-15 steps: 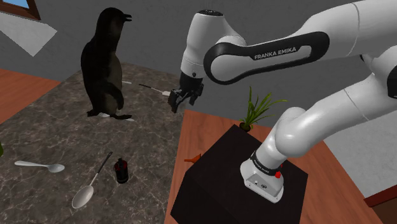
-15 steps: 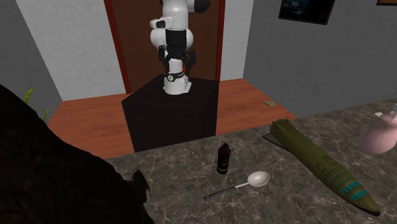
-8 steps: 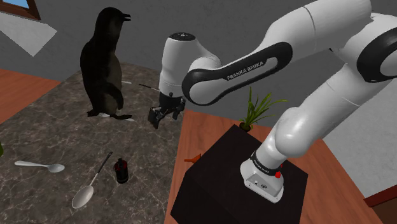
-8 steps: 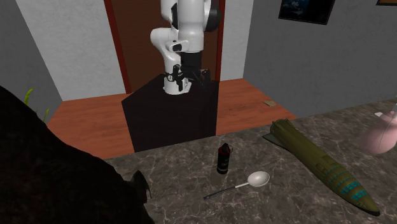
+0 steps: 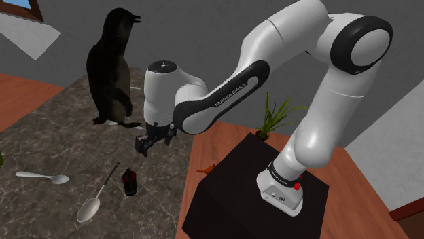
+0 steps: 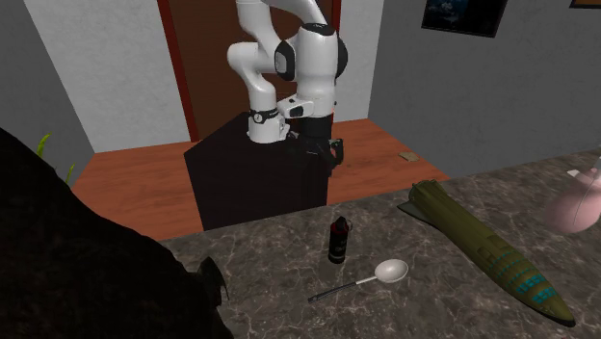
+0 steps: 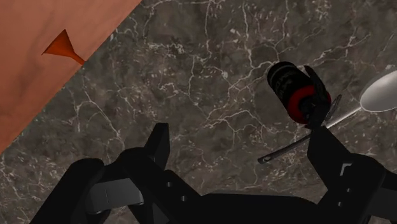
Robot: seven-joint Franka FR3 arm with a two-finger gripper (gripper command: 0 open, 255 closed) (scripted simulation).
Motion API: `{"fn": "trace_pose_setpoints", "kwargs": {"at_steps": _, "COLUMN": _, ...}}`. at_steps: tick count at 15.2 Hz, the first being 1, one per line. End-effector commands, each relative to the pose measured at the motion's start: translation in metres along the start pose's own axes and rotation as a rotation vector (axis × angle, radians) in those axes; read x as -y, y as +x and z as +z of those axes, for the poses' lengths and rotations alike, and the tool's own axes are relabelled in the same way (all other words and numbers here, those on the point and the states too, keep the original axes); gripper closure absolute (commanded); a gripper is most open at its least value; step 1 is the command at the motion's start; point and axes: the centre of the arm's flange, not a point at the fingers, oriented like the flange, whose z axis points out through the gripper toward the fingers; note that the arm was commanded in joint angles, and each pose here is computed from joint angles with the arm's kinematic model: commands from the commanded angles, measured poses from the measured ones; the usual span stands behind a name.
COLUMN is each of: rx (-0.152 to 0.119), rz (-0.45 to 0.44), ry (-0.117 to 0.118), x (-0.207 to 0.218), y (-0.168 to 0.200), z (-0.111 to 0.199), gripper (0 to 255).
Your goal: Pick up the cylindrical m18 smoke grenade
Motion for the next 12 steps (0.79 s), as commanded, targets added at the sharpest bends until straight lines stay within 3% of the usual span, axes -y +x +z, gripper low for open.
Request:
{"fn": "trace_pose_setpoints", "kwargs": {"at_steps": 1, "rx": 0.003, "rz": 0.0, "ry": 0.0, "x": 0.02, "y": 0.002, "z": 0.019, "gripper": 0}}
{"fn": "trace_pose_setpoints", "kwargs": {"at_steps": 9, "rx": 0.015, "rz": -0.001, "ry": 0.002, "x": 0.095, "y": 0.016, "z": 0.092, "gripper": 0}}
{"fn": "trace_pose_setpoints", "kwargs": {"at_steps": 12, "rx": 0.016, "rz": -0.001, "ry": 0.002, "x": 0.101, "y": 0.016, "z": 0.109, "gripper": 0}}
